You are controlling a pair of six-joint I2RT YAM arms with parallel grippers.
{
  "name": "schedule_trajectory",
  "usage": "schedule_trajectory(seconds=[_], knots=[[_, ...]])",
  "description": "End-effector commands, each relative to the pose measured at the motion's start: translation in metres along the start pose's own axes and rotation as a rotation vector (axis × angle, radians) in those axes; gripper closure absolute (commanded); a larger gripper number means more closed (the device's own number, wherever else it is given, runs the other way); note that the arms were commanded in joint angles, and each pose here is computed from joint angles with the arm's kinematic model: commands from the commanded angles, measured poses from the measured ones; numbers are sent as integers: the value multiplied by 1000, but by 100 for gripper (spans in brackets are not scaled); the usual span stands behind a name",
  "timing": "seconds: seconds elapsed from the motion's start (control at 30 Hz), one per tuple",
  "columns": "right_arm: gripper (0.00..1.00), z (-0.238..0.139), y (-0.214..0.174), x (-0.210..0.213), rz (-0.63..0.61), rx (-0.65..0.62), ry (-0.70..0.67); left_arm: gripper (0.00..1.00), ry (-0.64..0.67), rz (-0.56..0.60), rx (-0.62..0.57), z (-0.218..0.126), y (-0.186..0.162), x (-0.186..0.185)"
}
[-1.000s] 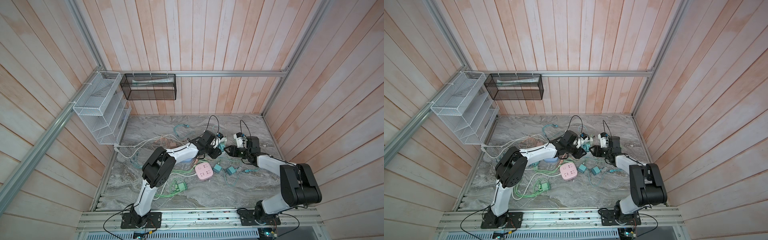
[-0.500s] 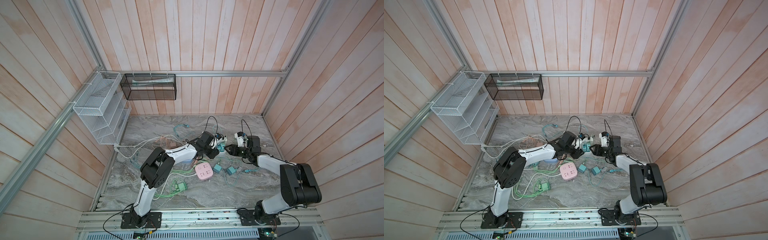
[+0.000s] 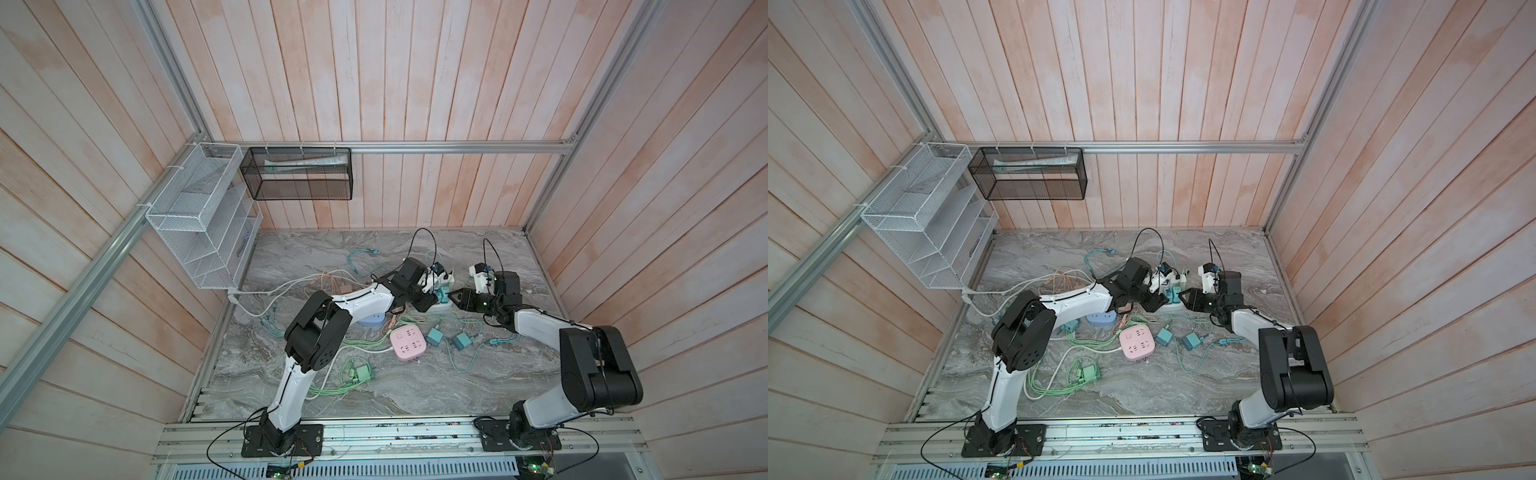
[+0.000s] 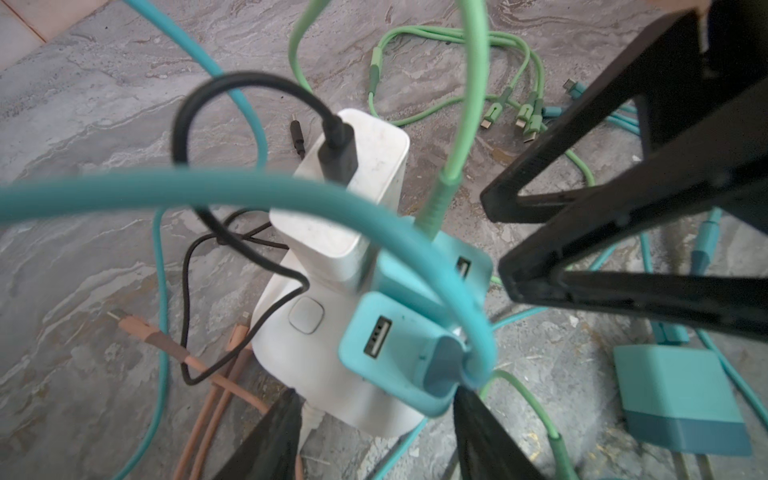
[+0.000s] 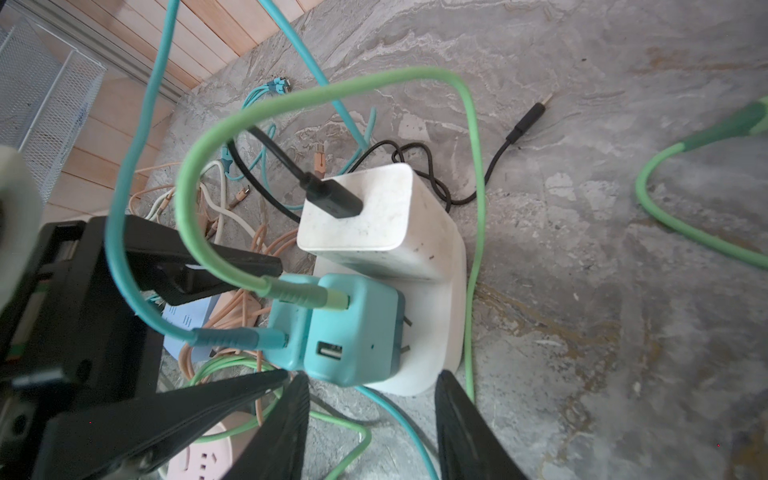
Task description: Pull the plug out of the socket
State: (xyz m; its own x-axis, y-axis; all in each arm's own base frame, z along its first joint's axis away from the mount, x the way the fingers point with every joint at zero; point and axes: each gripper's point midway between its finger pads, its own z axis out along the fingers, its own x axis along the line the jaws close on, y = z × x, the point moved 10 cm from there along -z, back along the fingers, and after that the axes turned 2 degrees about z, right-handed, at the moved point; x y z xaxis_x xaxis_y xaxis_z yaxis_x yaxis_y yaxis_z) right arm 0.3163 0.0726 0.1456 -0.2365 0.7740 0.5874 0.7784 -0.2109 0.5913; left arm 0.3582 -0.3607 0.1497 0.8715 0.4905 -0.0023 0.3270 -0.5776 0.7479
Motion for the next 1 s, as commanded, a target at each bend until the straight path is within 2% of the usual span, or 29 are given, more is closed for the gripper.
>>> schedule_trajectory(seconds=[0.0, 0.17, 0.43, 0.77, 0.97], knots=[[53, 2, 7, -1, 2, -7, 7, 39, -46, 52, -10, 10, 2, -1], [53, 3, 6, -1, 2, -3, 3, 41, -78, 52, -24, 16, 3, -1], [53, 5, 8, -2, 8, 0, -7, 54, -104, 44, -31, 18, 10, -10], [53, 6, 7, -5, 13, 8, -22, 54, -77, -42, -8, 17, 7, -22], [54, 5, 7, -7, 13, 4, -31, 47, -27, -48, -5, 18, 7, -18]])
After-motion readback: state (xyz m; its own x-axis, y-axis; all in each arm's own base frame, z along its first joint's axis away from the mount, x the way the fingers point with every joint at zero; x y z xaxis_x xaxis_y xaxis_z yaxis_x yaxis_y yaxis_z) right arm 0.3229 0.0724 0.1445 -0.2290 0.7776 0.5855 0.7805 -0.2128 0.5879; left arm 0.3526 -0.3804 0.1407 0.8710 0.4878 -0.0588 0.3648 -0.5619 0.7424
